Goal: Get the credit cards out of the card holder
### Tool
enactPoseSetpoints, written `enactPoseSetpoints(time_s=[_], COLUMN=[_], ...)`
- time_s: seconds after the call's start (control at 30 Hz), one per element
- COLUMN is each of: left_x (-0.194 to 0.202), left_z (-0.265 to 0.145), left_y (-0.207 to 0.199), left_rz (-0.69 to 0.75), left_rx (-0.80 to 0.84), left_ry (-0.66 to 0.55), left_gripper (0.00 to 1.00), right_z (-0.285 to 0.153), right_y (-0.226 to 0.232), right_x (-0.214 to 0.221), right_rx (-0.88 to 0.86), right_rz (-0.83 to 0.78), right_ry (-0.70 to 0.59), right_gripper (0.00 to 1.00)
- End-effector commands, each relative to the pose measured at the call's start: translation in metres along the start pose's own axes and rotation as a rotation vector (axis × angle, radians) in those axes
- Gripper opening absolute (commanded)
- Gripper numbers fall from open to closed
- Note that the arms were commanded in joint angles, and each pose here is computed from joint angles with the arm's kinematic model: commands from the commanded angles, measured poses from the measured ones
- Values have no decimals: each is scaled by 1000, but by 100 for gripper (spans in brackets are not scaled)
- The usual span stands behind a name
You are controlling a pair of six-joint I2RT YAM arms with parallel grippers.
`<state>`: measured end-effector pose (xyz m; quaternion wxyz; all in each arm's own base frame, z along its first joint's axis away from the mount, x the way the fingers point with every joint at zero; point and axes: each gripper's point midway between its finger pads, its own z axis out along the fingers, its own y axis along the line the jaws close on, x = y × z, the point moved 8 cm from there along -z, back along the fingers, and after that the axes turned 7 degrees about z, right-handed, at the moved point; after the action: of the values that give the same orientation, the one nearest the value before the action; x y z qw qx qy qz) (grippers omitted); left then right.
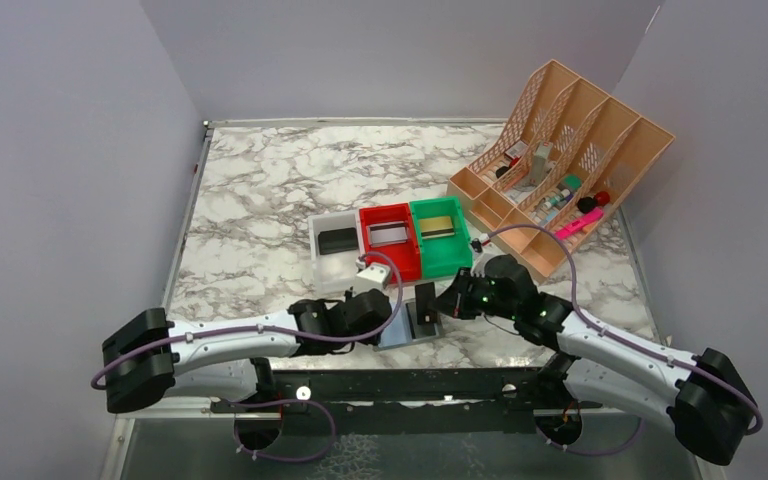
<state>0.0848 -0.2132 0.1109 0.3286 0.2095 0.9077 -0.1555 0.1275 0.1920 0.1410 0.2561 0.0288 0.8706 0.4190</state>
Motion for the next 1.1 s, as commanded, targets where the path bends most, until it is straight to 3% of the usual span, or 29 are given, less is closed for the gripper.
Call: enactPoseSetpoints(time_s=[0.0, 0.17, 0.27, 0.47, 0.6, 0.8, 1.07], left_x=[-44, -92, -106, -110, -104, -101, -104], left_z=[-17, -39, -56, -79, -80, -73, -91], left_y=[16, 49, 74, 108, 122, 138, 167], left_rz=[83, 46, 7, -48, -50, -101, -262], left_rx=[-98, -148, -222, -387, -489, -542, -659], left_ry=[-47, -120, -189, -277, -271, -216, -311], left_gripper=[39, 47, 60, 82, 94, 97, 99], right_z=[-2, -3, -4, -6, -4, 16, 55], right_y=[0, 1, 5, 21, 32, 49, 78], right_x=[-3, 0, 2, -9, -20, -50, -90], right_rx=[-13, -69, -135, -238, -267, -221, -189], right_rz=[-31, -63, -72, -134, -183, -314, -492], right_ry=[-33, -29, -36, -90, -142, -214, -241], right_gripper=[1, 1, 1, 1, 1, 1, 1])
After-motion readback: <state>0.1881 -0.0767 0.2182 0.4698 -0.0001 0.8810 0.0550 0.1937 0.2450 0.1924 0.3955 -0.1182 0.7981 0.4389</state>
